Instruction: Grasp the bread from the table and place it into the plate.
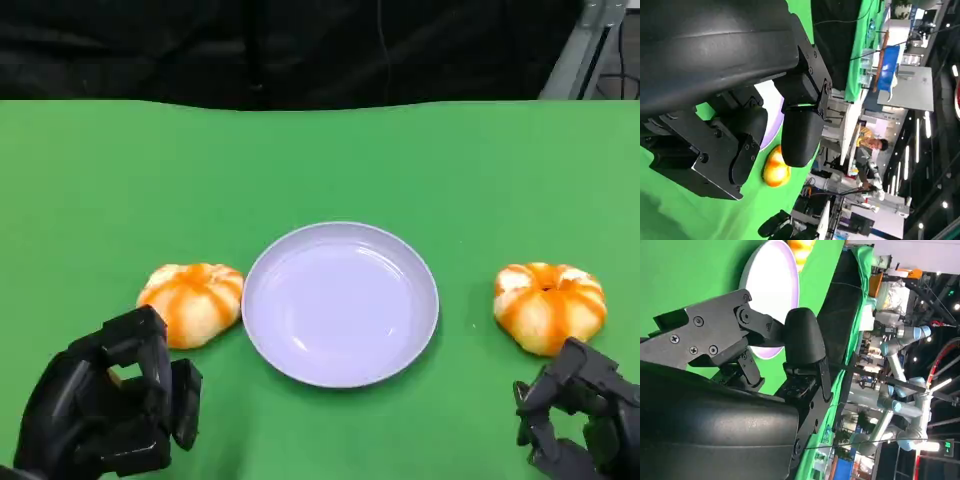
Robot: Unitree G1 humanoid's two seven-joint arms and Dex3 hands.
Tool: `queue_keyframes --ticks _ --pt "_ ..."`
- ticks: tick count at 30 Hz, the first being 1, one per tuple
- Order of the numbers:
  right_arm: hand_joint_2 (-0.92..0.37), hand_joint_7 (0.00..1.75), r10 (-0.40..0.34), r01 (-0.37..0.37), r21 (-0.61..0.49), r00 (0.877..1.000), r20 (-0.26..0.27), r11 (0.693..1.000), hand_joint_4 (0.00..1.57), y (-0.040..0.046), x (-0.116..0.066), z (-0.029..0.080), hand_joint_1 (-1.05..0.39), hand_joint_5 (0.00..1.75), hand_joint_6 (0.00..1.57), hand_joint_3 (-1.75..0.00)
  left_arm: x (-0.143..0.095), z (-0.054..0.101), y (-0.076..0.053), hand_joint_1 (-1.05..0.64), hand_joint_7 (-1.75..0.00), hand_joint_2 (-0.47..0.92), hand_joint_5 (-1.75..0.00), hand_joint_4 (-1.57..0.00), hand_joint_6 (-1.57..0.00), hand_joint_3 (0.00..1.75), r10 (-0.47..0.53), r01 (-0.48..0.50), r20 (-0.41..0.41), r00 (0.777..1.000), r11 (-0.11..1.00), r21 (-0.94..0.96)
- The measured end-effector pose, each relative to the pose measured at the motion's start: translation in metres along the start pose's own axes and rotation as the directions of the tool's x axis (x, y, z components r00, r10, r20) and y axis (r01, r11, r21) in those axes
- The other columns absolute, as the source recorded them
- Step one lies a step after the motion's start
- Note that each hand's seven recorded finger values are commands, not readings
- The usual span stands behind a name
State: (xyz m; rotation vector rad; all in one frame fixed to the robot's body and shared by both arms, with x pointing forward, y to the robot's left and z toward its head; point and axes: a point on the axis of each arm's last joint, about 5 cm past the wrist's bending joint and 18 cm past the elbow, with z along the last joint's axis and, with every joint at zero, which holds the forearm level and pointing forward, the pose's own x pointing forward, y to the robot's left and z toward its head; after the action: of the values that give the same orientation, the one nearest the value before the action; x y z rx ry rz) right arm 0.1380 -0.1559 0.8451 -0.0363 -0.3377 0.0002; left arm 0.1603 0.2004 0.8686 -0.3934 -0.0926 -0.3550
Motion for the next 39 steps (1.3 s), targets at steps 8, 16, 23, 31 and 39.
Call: queue_keyframes --ticks 8,16,23,31,39 --pt "-0.76 1.6 -0.001 0.001 0.0 1.0 -0.004 1.0 0.84 -0.0001 -0.001 0.0 -0.14 1.75 0.72 -0.76 -0.002 0.0 0.0 0.21 -1.56 0.42 -1.7 -0.94 -0.87 1.62 0.005 -0.005 0.008 1.0 1.0 0.012" --pt "-0.76 1.59 -0.002 0.002 0.0 1.0 -0.004 1.0 0.84 -0.0001 -0.002 0.0 -0.15 1.75 0.72 -0.74 -0.002 0.001 0.0 0.21 -1.54 0.41 -1.68 -0.93 -0.87 1.62 0.005 -0.006 0.022 1.0 1.0 0.022" --pt "-0.77 1.59 -0.003 0.003 -0.001 1.0 -0.002 1.0 0.84 -0.0004 -0.003 0.001 -0.15 1.75 0.72 -0.72 -0.002 0.004 -0.001 0.14 -1.49 0.35 -1.56 -0.76 -0.75 1.56 -0.001 -0.003 0.049 0.999 0.996 0.089" --pt "-0.78 1.58 -0.002 0.002 0.001 1.0 0.001 1.0 0.82 0.0001 -0.002 0.002 -0.14 1.75 0.71 -0.71 -0.001 0.015 0.002 -0.48 -0.59 0.84 -1.03 -0.25 -0.51 0.21 -0.043 0.025 0.063 0.997 0.965 0.259" --pt "-0.78 1.59 0.003 -0.003 0.004 1.0 0.007 1.0 0.82 0.0008 0.001 0.002 -0.14 1.75 0.71 -0.72 0.005 0.033 0.006 -0.72 -0.34 0.92 -0.88 -0.13 -0.48 0.09 -0.116 0.067 0.059 0.992 0.842 0.536"
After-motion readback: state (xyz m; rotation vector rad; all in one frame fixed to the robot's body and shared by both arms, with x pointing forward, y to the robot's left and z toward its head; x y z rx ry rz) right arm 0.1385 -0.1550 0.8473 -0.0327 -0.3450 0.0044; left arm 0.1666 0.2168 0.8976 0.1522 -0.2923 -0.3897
